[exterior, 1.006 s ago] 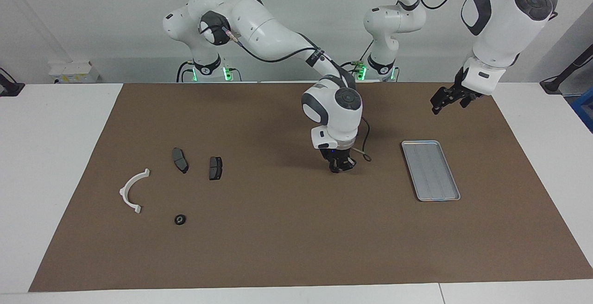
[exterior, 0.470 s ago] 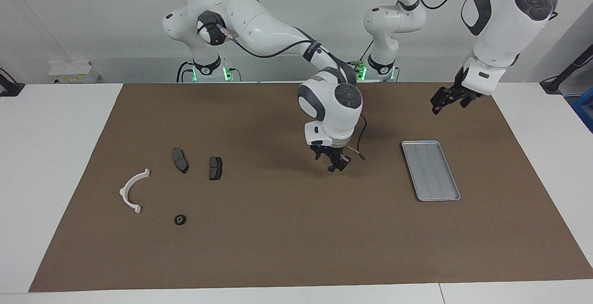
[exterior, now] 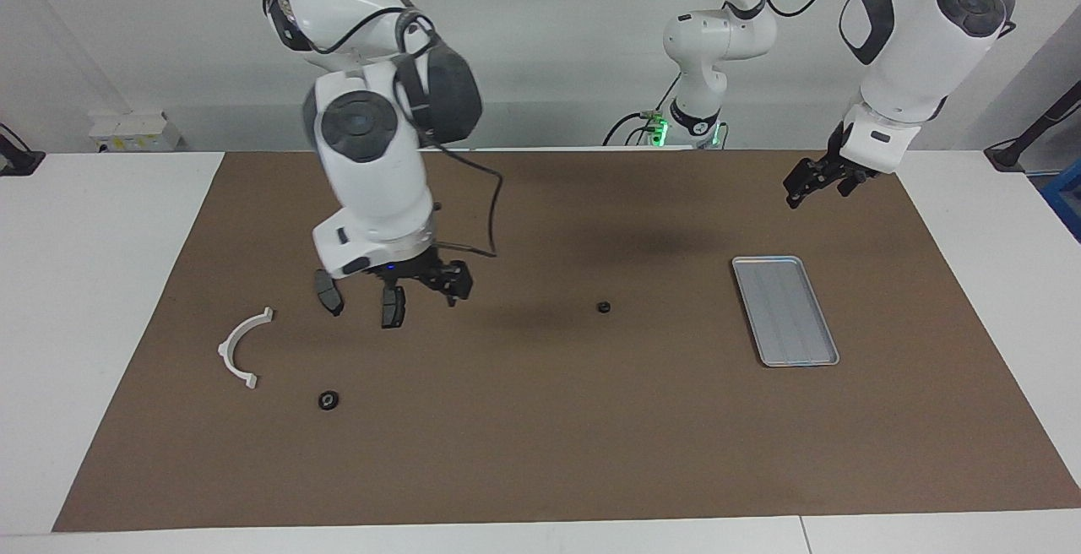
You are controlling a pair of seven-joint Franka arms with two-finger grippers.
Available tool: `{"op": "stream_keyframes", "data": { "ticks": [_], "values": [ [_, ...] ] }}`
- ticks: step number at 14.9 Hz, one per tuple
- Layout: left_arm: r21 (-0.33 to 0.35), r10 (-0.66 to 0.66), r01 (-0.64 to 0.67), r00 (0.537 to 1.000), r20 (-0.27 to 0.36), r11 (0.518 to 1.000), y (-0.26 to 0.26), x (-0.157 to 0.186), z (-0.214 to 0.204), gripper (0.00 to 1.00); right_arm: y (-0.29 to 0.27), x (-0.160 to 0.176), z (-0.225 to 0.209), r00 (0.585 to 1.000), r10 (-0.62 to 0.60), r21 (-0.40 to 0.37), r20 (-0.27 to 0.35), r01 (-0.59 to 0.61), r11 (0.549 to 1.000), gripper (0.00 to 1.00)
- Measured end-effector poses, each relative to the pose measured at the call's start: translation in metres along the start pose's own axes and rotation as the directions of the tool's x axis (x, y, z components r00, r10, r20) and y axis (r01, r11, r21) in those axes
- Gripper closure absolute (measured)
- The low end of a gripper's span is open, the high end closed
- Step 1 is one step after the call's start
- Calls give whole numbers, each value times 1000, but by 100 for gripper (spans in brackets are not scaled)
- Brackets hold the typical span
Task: Pick bearing gear from pile to tray
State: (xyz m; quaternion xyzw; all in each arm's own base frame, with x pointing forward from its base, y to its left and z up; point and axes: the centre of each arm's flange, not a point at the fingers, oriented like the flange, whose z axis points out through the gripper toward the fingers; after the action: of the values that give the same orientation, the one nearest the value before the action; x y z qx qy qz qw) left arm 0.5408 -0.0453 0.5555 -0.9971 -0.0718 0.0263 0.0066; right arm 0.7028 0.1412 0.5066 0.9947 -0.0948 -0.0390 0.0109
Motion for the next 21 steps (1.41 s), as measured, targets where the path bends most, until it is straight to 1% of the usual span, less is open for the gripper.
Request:
{"op": "stream_keyframes", "data": {
  "ticks": [1, 2, 3, 5, 7, 8, 10, 12, 13, 15, 16, 17, 19, 20, 21],
  "values": [
    [-15, -18, 18, 999, -27, 1000, 18, -1, -3, 0, 29, 16, 12, 999, -49, -4, -7, 49, 999, 0],
    [-44, -68, 66, 997, -46, 997, 42, -4, -4, 0, 53, 29, 27, 997, -79, -8, -19, 79, 997, 0],
    [-72, -120, 116, 992, -50, 991, 69, -10, -3, 0, 71, 40, 44, 995, -93, -9, -37, 93, 996, 0],
    [-93, -194, 189, 980, -39, 978, 134, -21, 15, 0, 94, 52, 84, 992, -95, -18, -83, 94, 995, 0],
    [-102, -229, 225, 973, -33, 969, 201, -27, 55, 0, 104, 56, 120, 990, -91, -21, -112, 89, 996, 0],
    [-98, -228, 225, 973, -25, 969, 226, -29, 78, 0, 108, 57, 133, 989, -86, -19, -119, 85, 996, 0],
    [-62, -239, 238, 971, -1, 969, 276, -32, 129, 0, 115, 61, 155, 988, -78, -14, -130, 77, 997, 0],
    [-33, -250, 250, 968, -10, 968, 318, -24, 174, 0, 115, 66, 174, 988, -64, -8, -138, 63, 998, 0],
    [-30, -251, 251, 968, -13, 968, 327, -19, 192, 0, 113, 68, 183, 989, -50, -4, -141, 50, 999, 0],
    [-43, -259, 258, 965, -24, 965, 327, -10, 217, 0, 107, 70, 196, 989, -16, 7, -150, 17, 1000, 0],
    [-44, -264, 263, 964, -27, 964, 324, -9, 227, 2, 103, 70, 202, 989, -8, 8, -150, 9, 1000, 0],
    [-41, -266, 265, 964, -26, 963, 320, -11, 236, 0, 99, 71, 207, 988, -4, 9, -156, 6, 1000, 0],
    [-33, -268, 267, 963, -22, 963, 316, -13, 244, 0, 97, 74, 214, 984, -3, 8, -178, 4, 1000, 0],
    [-33, -270, 269, 963, -24, 962, 313, -12, 245, 8, 98, 75, 216, 983, -1, 8, -184, 3, 1000, 0],
    [-34, -271, 270, 962, -27, 962, 309, -10, 245, 10, 100, 76, 218, 982, 1, 9, -187, 1, 1000, 0]
  ]
}}
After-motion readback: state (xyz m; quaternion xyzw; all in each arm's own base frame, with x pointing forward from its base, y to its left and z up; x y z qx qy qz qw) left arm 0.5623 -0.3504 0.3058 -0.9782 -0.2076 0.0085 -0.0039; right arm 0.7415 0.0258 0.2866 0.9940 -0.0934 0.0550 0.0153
